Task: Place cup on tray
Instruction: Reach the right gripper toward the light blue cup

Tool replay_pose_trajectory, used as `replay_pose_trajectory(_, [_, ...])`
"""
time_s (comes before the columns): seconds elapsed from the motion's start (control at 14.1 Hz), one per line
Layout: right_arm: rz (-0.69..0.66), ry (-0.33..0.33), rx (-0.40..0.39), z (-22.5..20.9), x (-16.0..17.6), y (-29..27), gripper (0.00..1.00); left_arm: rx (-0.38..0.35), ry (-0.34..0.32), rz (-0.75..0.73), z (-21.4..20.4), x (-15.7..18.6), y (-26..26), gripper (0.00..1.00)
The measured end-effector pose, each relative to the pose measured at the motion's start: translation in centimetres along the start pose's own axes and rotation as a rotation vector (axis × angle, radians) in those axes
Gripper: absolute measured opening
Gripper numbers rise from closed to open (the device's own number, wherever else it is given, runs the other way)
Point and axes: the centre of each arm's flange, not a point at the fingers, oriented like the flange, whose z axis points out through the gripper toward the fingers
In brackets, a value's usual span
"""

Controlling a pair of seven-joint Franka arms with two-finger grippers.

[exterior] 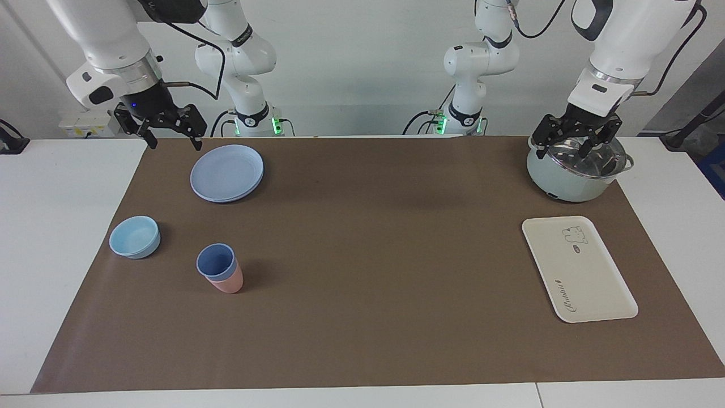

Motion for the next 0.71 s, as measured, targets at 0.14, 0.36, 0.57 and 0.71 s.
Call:
replay_pose_trajectory(0.14, [0.0, 0.0, 0.0, 0.0, 0.0, 0.0, 1.0, 0.0, 0.0, 0.0, 0.01, 0.0, 0.0, 1.0])
replay_pose_trajectory(0.36, [0.0, 0.0, 0.0, 0.0, 0.0, 0.0, 1.0, 0.0, -0.001, 0.0, 0.03, 0.0, 0.03, 1.0])
replay_pose_trajectory(0.57, [-0.004, 0.008, 0.001, 0.1, 0.13, 0.08, 1.0, 0.0, -0.005, 0.0, 0.19, -0.03, 0.02, 1.0])
replay_pose_trajectory(0.71, [-0.079, 0.051, 0.036, 0.37, 0.79, 0.6, 1.0, 0.0, -0.006, 0.0, 0.25, -0.03, -0.01, 1.0])
